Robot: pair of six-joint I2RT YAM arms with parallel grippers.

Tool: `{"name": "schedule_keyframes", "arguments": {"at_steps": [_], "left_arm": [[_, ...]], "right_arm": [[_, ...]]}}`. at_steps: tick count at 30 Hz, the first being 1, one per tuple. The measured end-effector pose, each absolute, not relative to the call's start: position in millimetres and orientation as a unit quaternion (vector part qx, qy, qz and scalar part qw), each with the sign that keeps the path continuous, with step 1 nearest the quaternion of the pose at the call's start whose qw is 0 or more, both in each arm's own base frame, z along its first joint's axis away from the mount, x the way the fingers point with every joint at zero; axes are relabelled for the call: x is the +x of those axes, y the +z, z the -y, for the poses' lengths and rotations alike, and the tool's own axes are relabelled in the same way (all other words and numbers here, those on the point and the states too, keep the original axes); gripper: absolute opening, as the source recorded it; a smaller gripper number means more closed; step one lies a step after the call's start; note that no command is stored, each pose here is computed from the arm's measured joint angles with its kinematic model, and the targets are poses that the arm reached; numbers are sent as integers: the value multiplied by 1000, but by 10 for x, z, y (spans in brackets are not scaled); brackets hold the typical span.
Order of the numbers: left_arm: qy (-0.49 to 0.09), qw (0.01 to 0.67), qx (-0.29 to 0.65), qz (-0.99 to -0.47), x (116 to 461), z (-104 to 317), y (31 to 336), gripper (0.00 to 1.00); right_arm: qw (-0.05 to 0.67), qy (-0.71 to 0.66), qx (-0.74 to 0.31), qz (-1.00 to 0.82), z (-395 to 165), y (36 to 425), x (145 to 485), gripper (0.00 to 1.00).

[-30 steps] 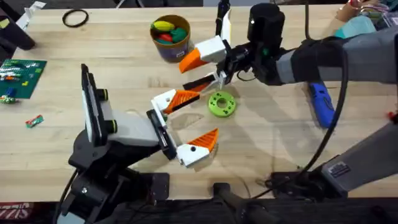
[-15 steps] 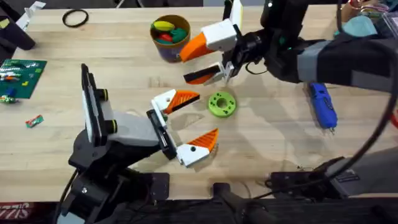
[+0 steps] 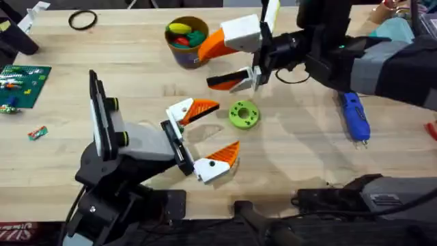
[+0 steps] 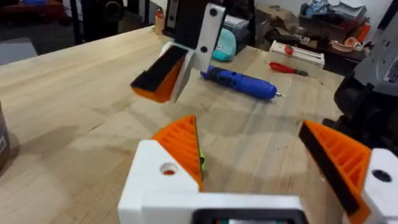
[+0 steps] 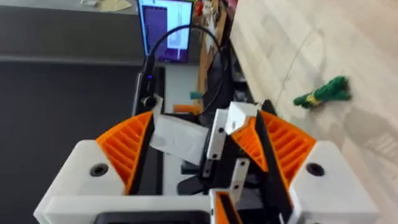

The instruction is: Pick up the gripper from the table and insert it into the empty holder that is missing its gripper. Then pick up a screw, insert it into the mounting hole, and use the screwdriver to tighten it. Finally, clean up the table by picking up the vegetable and placing it into the bucket.

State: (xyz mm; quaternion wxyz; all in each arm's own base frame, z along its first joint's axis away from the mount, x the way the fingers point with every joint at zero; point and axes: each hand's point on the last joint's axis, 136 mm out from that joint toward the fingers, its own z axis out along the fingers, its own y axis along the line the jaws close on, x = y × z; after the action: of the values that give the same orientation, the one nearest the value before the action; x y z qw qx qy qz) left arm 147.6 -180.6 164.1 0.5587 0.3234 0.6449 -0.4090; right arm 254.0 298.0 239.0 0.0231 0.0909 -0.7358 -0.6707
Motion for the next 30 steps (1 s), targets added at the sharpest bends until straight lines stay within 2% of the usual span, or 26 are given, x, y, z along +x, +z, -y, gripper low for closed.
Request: {"name": "schedule_keyframes", "arguments": {"at_steps": [9,16,21,24,30], "left_arm": [[-409,559,323,-645,1476,1806,1641,988],[-409,559,323,-645,1476,1806,1641,986],[-409,559,323,-645,1476,1806,1641,986],[-409,559,324,-645,1475,1806,1641,986],[-409,559,324,-645,1475,1806,1641,986]], "right_arm": [[-35,-633,79,769,-2946,2130,2695,989],[-145,-581,89,796,-2748,1949,3038,989],[-176,-547,70,815,-2462,1860,3184,989],[-194,-525,59,826,-2279,1916,3173,989],[-238,-500,78,829,-2119,2299,2861,989]]}}
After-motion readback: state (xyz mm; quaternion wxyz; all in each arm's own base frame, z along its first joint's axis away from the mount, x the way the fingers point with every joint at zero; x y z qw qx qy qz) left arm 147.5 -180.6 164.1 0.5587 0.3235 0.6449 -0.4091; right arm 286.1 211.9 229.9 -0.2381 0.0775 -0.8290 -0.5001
